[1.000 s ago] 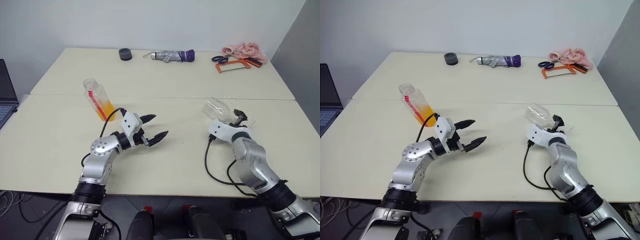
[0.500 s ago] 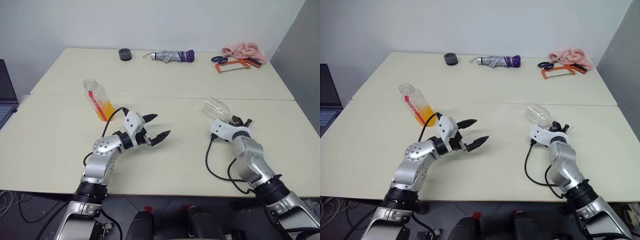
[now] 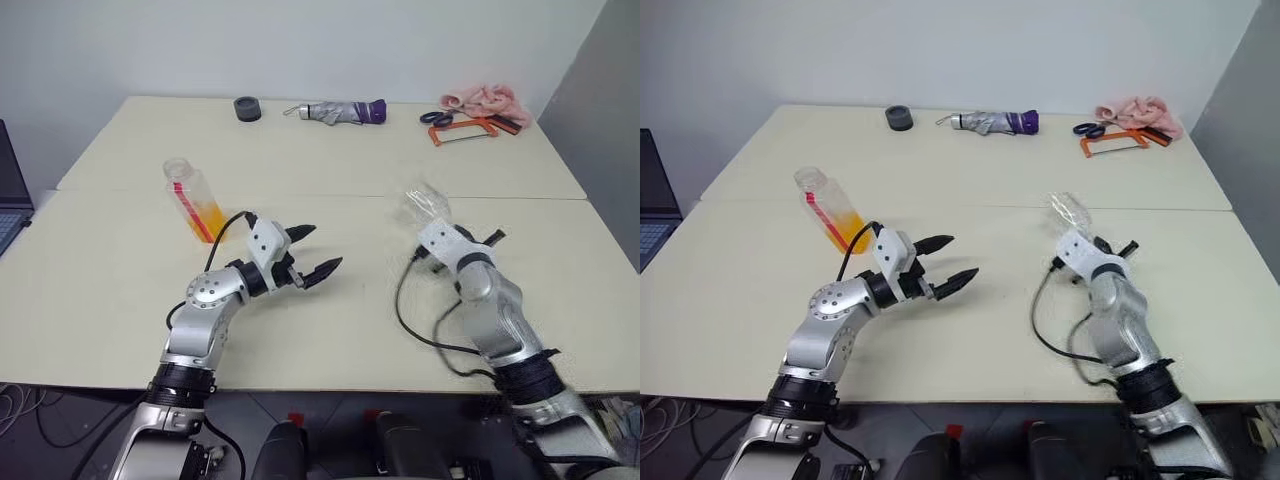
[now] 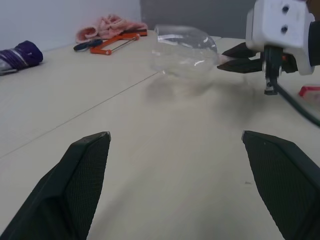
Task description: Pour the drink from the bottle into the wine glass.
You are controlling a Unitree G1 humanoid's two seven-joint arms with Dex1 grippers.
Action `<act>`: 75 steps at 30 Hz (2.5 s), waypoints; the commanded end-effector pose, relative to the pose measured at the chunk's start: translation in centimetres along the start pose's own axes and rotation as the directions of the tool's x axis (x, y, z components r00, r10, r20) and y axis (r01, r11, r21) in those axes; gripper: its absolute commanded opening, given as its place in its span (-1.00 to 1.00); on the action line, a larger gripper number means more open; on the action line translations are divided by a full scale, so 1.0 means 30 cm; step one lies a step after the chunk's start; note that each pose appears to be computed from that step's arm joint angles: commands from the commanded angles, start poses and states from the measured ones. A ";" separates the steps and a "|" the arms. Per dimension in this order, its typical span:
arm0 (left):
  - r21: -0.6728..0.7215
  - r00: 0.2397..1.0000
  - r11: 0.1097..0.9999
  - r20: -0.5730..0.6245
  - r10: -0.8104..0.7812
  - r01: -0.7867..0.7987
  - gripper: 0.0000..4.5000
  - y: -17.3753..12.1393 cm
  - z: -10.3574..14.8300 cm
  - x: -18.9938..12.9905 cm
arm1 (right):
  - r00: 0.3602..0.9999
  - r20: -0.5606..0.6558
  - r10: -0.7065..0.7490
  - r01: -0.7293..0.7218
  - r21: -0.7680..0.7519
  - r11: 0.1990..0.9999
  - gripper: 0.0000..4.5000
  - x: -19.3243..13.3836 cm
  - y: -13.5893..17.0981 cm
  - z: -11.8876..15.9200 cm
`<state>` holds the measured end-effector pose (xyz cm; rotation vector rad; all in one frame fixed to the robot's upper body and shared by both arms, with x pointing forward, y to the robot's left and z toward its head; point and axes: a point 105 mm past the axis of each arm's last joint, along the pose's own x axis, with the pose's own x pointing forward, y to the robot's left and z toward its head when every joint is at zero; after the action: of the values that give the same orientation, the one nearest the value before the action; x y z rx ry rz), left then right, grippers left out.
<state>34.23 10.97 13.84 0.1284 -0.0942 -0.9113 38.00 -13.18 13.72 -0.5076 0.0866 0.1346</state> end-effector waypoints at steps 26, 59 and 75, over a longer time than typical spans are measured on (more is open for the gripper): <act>-0.166 0.947 0.946 -0.114 -0.299 0.279 1.00 -0.076 0.062 -0.160 | 0.920 0.151 0.362 -0.392 0.357 0.848 -0.94 -0.135 0.271 -0.072; 0.059 0.994 0.993 -0.049 0.102 -0.099 1.00 0.096 0.110 -0.267 | 0.732 0.543 0.411 -0.591 0.207 0.780 -0.94 0.059 0.393 0.224; 0.089 0.992 0.989 0.038 0.116 -0.119 1.00 0.056 0.237 -0.257 | 0.737 0.504 0.450 -0.616 0.226 0.755 -0.94 0.072 0.418 0.155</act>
<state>30.24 17.50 18.75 0.1627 -0.1038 -0.8065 38.40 0.36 11.40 -0.0396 -0.1651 0.7974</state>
